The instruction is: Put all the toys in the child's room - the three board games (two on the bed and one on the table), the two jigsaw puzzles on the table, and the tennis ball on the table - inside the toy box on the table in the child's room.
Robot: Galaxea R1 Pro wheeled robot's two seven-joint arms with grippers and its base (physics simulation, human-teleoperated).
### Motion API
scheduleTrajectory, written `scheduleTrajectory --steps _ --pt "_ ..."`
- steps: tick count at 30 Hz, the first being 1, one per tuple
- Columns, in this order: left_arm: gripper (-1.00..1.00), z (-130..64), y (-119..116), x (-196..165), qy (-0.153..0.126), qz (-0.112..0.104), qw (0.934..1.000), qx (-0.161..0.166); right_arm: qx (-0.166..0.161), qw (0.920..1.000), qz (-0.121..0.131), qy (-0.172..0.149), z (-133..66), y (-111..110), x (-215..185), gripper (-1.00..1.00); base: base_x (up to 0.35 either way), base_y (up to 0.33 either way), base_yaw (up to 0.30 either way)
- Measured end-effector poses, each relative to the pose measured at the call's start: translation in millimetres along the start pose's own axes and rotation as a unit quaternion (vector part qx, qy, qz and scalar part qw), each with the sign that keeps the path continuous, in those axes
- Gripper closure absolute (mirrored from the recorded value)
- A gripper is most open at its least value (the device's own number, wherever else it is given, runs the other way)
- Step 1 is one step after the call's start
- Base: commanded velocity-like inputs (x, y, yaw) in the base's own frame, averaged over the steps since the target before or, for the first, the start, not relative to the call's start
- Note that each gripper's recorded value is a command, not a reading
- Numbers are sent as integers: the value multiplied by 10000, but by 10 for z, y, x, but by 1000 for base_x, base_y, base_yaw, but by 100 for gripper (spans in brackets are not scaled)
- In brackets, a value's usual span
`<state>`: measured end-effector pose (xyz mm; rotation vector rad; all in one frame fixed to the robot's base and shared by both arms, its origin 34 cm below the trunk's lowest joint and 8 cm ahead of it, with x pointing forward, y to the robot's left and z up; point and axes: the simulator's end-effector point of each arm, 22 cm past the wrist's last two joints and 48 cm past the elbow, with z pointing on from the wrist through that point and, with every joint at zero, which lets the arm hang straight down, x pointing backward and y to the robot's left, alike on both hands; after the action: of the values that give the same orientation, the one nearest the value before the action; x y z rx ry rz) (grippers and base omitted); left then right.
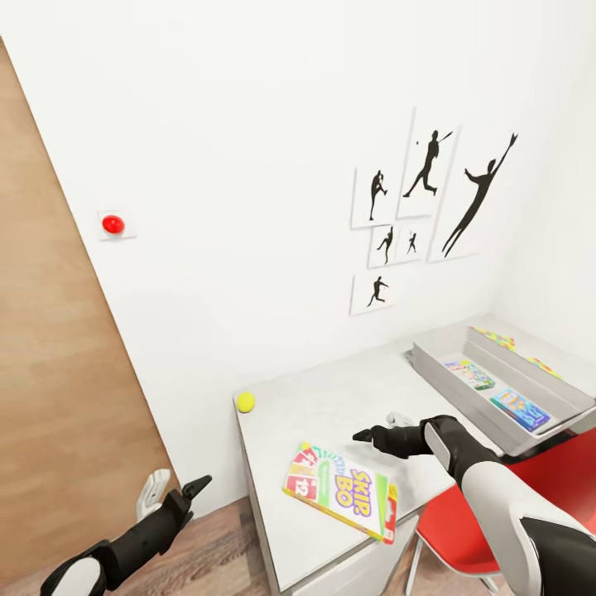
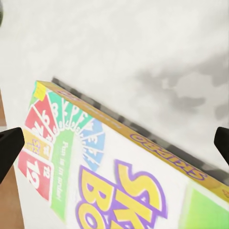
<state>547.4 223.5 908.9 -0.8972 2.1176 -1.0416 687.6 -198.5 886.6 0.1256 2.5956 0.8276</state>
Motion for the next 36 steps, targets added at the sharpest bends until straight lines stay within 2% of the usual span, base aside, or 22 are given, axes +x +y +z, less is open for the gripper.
scheduleTrajectory --steps 6,11,23,36 --pt "-100 4 33 -20 -67 159 9998 -88 3 10000 8 -7 -12 -8 -6 -100 0 0 32" --pt "-100 7 53 -26 -89 206 9997 -125 3 10000 17 -10 -16 -12 -10 -100 -39 0 15" --pt "-100 10 80 -26 -103 231 9995 -162 -6 10000 20 8 -3 7 5 -100 -67 0 5" --pt "-100 9 88 -27 -106 237 9995 -172 4 9998 166 149 49 -49 155 -100 -12 0 1"
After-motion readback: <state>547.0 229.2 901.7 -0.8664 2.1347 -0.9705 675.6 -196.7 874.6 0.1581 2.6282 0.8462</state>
